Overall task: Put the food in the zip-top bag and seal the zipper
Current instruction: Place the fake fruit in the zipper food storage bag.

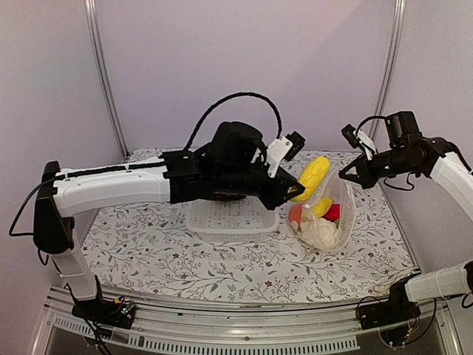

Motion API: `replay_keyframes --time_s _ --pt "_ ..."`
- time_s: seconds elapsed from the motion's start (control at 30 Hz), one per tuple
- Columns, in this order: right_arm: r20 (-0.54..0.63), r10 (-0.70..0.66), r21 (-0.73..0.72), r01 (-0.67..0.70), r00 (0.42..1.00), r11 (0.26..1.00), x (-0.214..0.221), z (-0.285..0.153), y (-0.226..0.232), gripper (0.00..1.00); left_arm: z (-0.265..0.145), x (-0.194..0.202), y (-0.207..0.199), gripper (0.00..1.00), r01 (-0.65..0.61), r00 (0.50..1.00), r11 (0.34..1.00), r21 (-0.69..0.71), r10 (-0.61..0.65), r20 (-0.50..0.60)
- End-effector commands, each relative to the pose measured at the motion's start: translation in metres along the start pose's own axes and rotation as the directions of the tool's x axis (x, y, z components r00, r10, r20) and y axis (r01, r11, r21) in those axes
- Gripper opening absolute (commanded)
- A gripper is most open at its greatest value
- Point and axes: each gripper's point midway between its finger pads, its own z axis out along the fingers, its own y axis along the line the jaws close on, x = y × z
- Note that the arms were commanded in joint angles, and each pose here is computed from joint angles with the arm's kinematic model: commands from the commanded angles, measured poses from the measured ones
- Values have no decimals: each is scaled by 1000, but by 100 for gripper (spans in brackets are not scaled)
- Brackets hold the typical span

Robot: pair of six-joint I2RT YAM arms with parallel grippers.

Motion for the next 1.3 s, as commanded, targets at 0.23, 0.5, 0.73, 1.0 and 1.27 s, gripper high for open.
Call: replay_keyframes --time_s 0.23,0.5,0.73,1.0,1.27 --pt "11 26 33 -27 1000 999 -14 -1 -11 0 43 13 -71 24 84 995 980 180 -93 42" --pt "15 36 44 -37 999 998 -17 -3 -12 1 74 35 -60 23 193 981 976 97 -190 -43" --pt "15 41 49 -42 999 998 -15 -2 -13 0 100 54 -34 23 377 919 926 -17 -376 -115" --pt "9 53 40 -53 999 998 -12 -2 -11 1 118 57 -9 8 522 842 851 -62 -526 -123" --pt "6 63 32 -63 998 998 -9 1 -10 1 120 23 -26 60 519 855 852 64 -518 -36"
